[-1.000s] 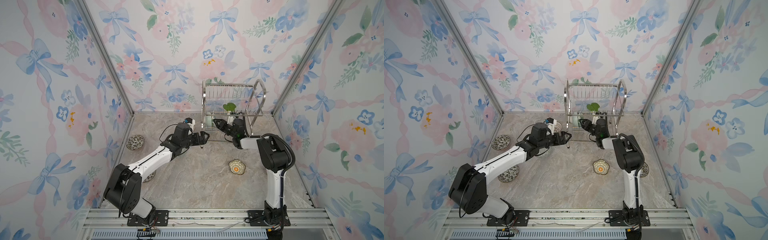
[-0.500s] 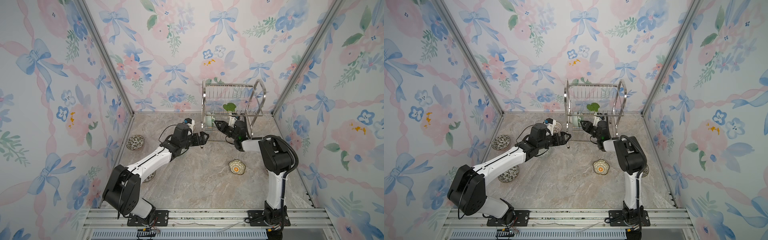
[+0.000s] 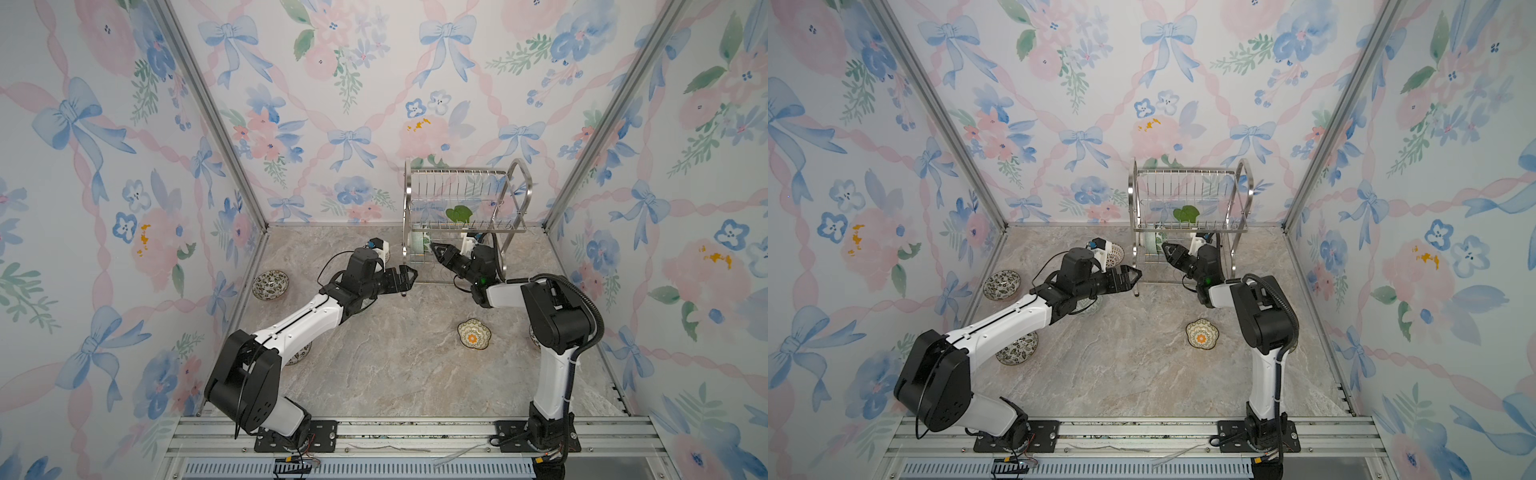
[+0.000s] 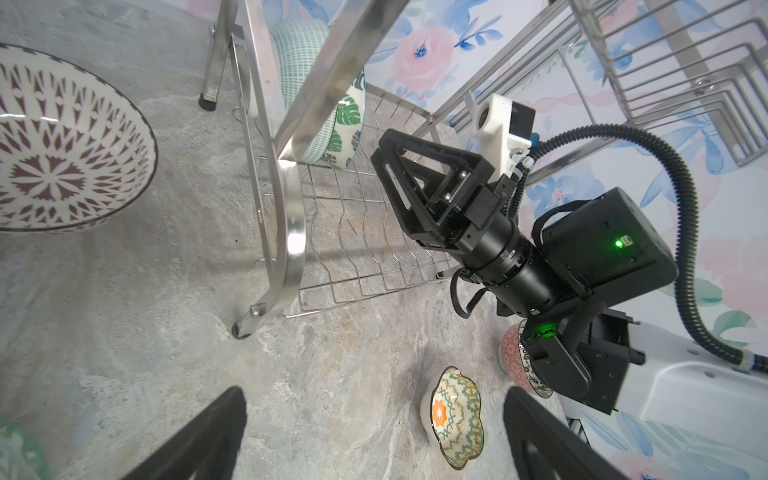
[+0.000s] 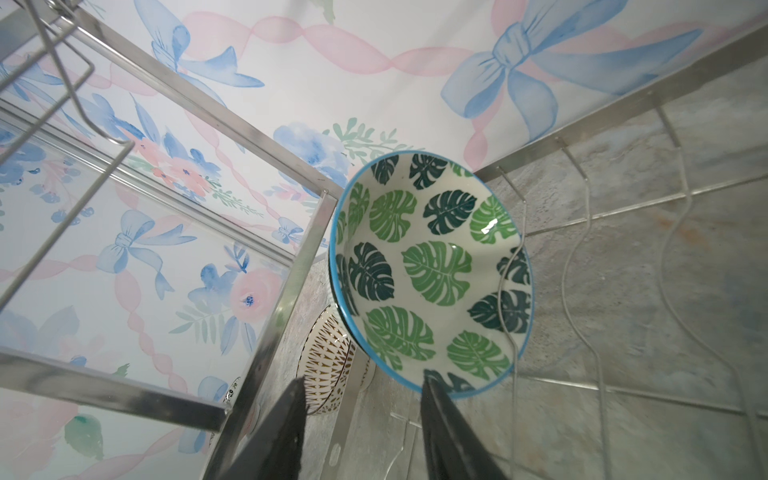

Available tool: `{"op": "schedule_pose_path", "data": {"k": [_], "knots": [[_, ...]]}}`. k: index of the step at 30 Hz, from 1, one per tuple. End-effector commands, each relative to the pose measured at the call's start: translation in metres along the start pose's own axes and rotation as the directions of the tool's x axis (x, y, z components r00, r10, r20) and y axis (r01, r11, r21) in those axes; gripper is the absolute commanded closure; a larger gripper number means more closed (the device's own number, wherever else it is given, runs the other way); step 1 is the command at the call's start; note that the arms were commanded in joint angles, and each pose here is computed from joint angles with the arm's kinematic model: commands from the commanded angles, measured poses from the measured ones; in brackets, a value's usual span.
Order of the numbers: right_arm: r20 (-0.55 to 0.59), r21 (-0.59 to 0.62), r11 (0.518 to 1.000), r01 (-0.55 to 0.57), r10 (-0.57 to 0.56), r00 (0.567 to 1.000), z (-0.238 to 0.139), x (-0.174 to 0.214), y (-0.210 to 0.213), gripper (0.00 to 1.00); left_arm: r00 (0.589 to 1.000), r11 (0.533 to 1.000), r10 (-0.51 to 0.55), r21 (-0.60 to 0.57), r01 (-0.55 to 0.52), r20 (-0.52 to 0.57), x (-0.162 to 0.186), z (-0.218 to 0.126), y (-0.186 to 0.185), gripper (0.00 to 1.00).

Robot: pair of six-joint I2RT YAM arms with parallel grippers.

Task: Load the bowls into the dish rack
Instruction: 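Open the right gripper to release the leaf-print bowl and draw back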

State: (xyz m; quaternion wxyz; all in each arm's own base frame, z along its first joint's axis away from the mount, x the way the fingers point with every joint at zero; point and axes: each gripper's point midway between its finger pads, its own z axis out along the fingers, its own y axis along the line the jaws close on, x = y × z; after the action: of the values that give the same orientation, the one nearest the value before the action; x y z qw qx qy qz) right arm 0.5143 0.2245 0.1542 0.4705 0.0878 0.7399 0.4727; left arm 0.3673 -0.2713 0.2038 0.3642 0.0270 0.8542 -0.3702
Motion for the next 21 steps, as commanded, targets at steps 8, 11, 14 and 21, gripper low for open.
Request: {"op": "schedule_pose_path", "data": {"k": [8, 11, 14, 21], "knots": [[0.044, -0.045, 0.998, 0.044, -0.042, 0.998, -0.023, -0.008, 0.031, 0.48, 1.000, 1.000, 0.005, 0.014, -0.006, 0.024, -0.005, -0.008, -0.008, 0.02], [0.046, -0.041, 0.998, 0.042, -0.040, 0.998, -0.028, -0.003, 0.030, 0.47, 1.000, 1.000, 0.007, 0.012, -0.007, 0.024, -0.004, -0.010, -0.008, 0.02], [0.046, -0.038, 0.999, 0.037, -0.035, 0.998, -0.033, 0.000, 0.030, 0.46, 1.000, 1.000, 0.008, 0.007, -0.009, 0.026, -0.005, -0.012, -0.008, 0.02], [0.035, -0.041, 0.998, 0.052, -0.050, 0.998, -0.041, 0.009, 0.039, 0.44, 0.999, 0.998, 0.039, -0.044, -0.037, 0.030, -0.008, -0.017, 0.001, 0.02]]}}
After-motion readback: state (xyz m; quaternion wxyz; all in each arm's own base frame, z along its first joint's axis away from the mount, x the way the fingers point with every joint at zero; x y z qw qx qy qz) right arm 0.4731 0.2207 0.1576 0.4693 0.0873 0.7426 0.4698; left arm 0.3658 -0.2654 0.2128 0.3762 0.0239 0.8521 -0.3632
